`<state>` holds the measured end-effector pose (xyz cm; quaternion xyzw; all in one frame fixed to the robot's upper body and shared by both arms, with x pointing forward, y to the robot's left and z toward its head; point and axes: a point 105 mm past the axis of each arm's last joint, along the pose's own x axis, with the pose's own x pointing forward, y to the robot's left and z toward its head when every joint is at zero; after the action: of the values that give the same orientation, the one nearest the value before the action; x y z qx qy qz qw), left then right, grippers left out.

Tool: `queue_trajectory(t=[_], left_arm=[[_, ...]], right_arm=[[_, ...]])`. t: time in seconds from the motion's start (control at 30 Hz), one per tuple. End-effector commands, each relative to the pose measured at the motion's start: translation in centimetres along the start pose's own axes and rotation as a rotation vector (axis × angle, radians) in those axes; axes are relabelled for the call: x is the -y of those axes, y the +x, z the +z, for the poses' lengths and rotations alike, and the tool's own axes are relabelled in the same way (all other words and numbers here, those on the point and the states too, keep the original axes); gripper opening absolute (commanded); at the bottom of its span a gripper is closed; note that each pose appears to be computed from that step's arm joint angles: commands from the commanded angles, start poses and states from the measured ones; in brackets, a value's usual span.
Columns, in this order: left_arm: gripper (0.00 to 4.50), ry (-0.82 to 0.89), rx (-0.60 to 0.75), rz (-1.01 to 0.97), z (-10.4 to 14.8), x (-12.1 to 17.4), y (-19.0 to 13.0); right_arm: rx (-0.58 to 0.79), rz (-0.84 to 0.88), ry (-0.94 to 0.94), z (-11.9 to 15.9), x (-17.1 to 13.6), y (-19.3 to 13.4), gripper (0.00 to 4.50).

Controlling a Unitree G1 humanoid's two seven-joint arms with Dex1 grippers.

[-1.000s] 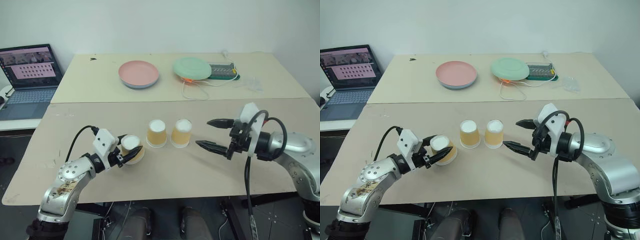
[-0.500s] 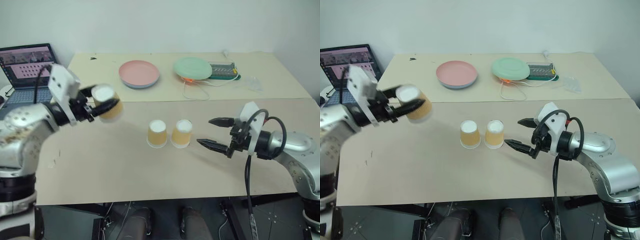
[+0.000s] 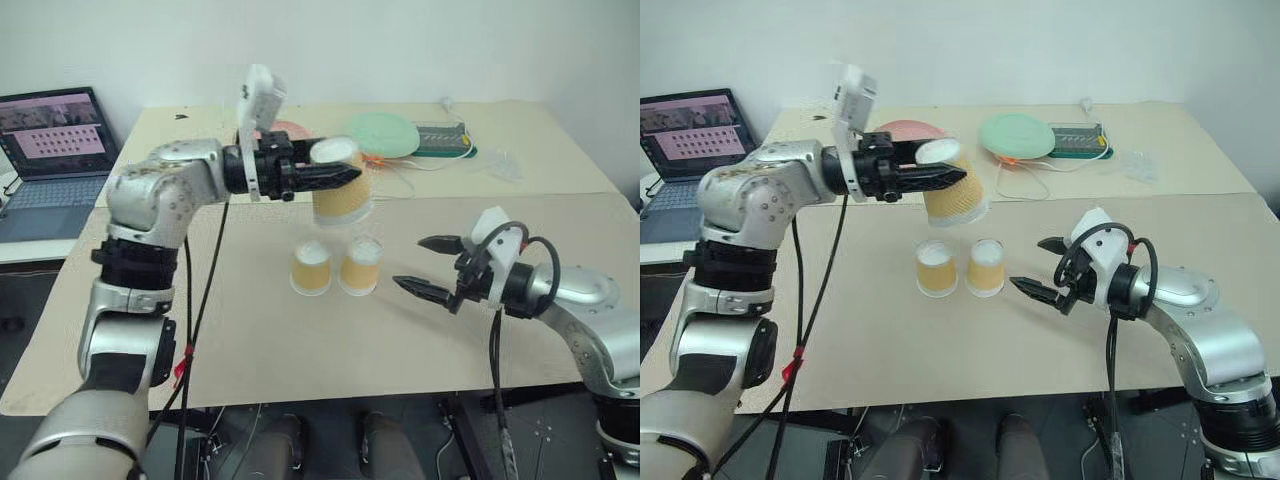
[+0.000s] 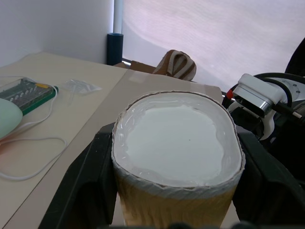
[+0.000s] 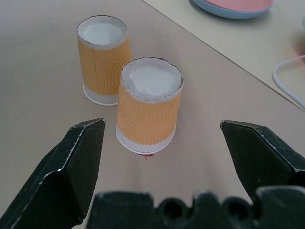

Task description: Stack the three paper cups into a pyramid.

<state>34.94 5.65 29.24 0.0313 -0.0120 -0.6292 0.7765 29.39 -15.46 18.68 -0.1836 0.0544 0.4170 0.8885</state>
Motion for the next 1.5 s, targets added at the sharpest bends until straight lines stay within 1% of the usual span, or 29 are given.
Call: queue_trajectory(t=[0.03,0.17,0.27,0.4,0.67,0.73,1.23,1.5], left_arm=[[2.8,0.05,-0.009,-0.026,1.0,-0.7,0.6],[2.8,0.057,-0.072,-0.067,0.2,-1.1,0.9],[2.8,0.065,-0.087,-0.081,0.0,-1.2,1.0],[2.8,0.061,-0.111,-0.131,-0.6,-0.8,1.3],[2.8,0.044,-0.148,-0.175,-2.0,-0.4,2.1],[2.8,0.063,-0.17,-0.178,-2.6,-0.4,2.2],[2.8,0.047,-0.215,-0.204,-4.3,-0.2,2.2],[2.8,0.037,-0.212,-0.201,-4.5,-0.4,2.4]], right_arm=[[0.04,-0.028,-0.044,1.2,-0.1,-0.5,4.5],[0.044,-0.043,-0.038,1.1,-0.2,-0.5,4.5],[0.045,-0.046,-0.036,1.1,-0.2,-0.5,4.5],[0.044,-0.055,-0.031,0.9,-0.2,-0.5,4.5],[0.046,-0.067,-0.025,0.8,-0.5,-0.9,4.5],[0.042,-0.074,-0.024,0.8,-0.5,-1.0,4.5],[0.042,-0.093,-0.005,0.6,-1.1,-1.5,4.5],[0.043,-0.099,0.0,0.6,-1.2,-1.6,4.5]])
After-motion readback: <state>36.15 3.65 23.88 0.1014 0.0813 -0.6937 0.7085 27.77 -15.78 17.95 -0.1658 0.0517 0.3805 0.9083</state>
